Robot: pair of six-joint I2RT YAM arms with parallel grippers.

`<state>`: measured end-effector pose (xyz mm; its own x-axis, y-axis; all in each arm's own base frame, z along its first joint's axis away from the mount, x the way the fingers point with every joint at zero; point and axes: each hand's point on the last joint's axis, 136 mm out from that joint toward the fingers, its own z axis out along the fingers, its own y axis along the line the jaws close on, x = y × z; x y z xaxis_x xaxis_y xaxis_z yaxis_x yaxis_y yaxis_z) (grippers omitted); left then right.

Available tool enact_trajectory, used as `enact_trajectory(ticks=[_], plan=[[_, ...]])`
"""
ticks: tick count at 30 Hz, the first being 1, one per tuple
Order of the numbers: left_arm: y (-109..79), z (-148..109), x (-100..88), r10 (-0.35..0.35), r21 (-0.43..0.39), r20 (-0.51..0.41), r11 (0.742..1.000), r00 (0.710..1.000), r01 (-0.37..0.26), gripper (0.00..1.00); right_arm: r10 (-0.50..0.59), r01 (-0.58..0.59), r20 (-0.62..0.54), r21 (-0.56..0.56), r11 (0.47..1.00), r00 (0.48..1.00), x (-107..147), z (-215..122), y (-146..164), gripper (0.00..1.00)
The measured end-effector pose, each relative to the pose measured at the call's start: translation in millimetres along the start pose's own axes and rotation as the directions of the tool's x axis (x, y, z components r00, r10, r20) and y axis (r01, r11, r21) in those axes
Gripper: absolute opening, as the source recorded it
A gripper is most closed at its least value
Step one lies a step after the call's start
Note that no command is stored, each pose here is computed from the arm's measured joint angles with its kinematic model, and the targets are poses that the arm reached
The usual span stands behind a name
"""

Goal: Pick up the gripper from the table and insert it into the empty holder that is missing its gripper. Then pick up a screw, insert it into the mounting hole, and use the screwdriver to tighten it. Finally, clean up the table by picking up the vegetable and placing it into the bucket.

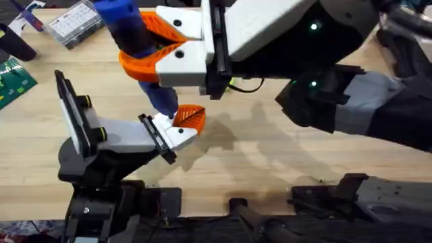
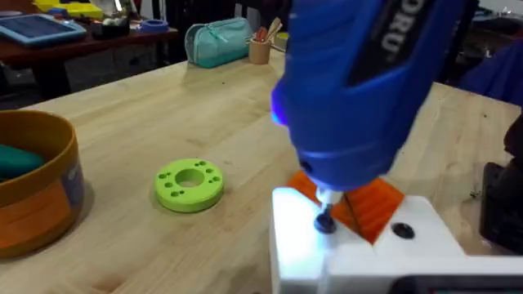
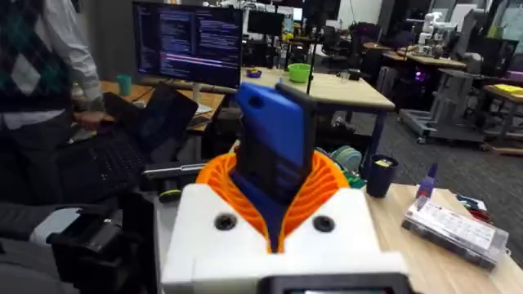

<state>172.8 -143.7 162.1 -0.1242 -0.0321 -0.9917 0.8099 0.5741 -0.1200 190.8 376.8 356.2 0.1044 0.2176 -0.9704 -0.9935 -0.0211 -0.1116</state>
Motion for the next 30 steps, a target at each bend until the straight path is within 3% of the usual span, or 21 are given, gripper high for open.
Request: enact_trajectory(ticks=[30], plan=[[-0.5, 0.0, 0.1, 0.000, 0.003, 0.000, 1.000, 1.000, 0.000, 0.017, 0.005, -0.005, 0.017, -0.002, 1.000, 1.000, -10.4, 2.7, -1.5, 0.037]])
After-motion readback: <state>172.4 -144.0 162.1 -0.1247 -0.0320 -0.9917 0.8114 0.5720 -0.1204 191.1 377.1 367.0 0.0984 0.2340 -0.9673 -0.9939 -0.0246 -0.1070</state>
